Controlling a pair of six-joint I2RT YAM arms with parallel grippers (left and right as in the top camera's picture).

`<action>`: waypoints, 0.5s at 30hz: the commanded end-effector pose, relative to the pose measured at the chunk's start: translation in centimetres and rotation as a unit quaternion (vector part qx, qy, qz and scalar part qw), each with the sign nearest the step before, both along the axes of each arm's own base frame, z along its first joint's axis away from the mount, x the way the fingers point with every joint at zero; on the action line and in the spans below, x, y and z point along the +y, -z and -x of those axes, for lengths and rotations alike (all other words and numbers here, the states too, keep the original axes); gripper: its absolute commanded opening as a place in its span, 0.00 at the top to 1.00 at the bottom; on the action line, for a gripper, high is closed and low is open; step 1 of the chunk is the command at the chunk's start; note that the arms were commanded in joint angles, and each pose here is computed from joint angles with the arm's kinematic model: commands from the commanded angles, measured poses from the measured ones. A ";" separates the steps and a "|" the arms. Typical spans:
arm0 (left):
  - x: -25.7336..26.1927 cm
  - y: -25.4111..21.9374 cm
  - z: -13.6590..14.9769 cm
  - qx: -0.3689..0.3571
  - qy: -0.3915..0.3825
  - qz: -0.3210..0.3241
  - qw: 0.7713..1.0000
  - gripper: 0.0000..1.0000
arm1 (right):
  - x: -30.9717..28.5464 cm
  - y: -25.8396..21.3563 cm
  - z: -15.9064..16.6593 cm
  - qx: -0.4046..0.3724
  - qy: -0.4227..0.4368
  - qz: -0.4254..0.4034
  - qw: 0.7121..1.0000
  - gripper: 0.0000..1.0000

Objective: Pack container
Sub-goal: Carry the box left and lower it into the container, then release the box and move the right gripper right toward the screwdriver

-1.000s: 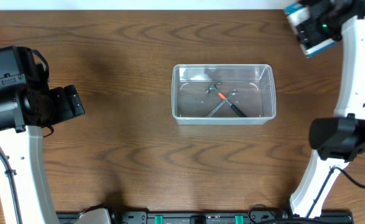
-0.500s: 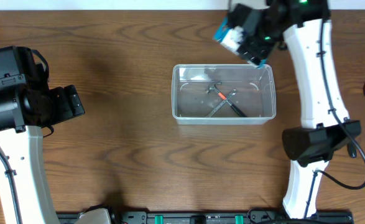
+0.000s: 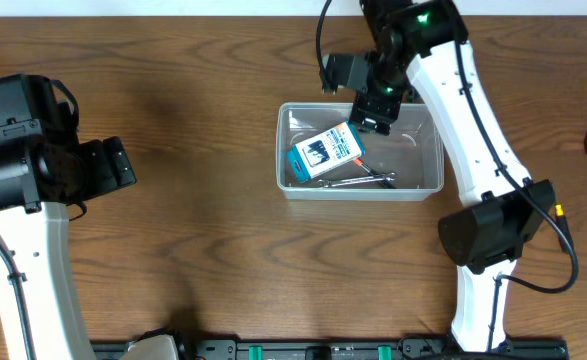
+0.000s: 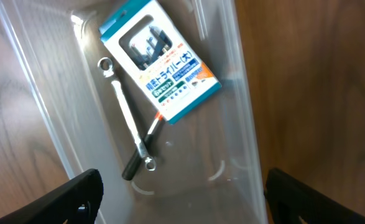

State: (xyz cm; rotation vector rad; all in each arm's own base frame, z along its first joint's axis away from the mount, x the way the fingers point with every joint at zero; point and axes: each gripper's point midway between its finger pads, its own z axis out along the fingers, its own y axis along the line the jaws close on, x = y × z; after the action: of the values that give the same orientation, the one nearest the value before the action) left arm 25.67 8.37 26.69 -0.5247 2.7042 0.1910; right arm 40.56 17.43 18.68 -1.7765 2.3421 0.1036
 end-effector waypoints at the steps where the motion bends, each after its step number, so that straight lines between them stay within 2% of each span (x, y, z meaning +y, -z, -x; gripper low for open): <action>1: 0.2 -0.4 0.1 -0.004 -0.001 -0.003 1.000 0.02 | 0.5 0.1 0.3 -0.001 -0.006 -0.008 1.000 0.10; 3: 0.2 -0.4 0.1 -0.004 0.000 -0.003 1.000 0.02 | 0.7 0.1 -0.3 -0.009 0.010 -0.014 1.000 0.01; 6: 0.2 -0.4 0.1 -0.004 -0.001 -0.003 1.000 0.02 | 0.3 -0.6 -2.1 -0.039 0.078 -0.016 0.996 0.01; 9: 0.2 -0.4 0.1 -0.004 -0.001 -0.003 1.000 0.02 | -2.2 -1.4 -4.1 -0.074 0.194 0.006 0.978 0.01; 15: 0.2 -0.4 0.1 -0.004 -0.001 -0.003 1.000 0.02 | -7.7 -2.8 -3.9 -0.063 0.302 0.021 0.951 0.01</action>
State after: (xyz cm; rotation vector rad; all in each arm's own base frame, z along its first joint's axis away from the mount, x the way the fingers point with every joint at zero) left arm 25.67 8.37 26.69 -0.5247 2.7042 0.1910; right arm 44.12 13.40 19.09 -1.2264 2.6141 -0.0816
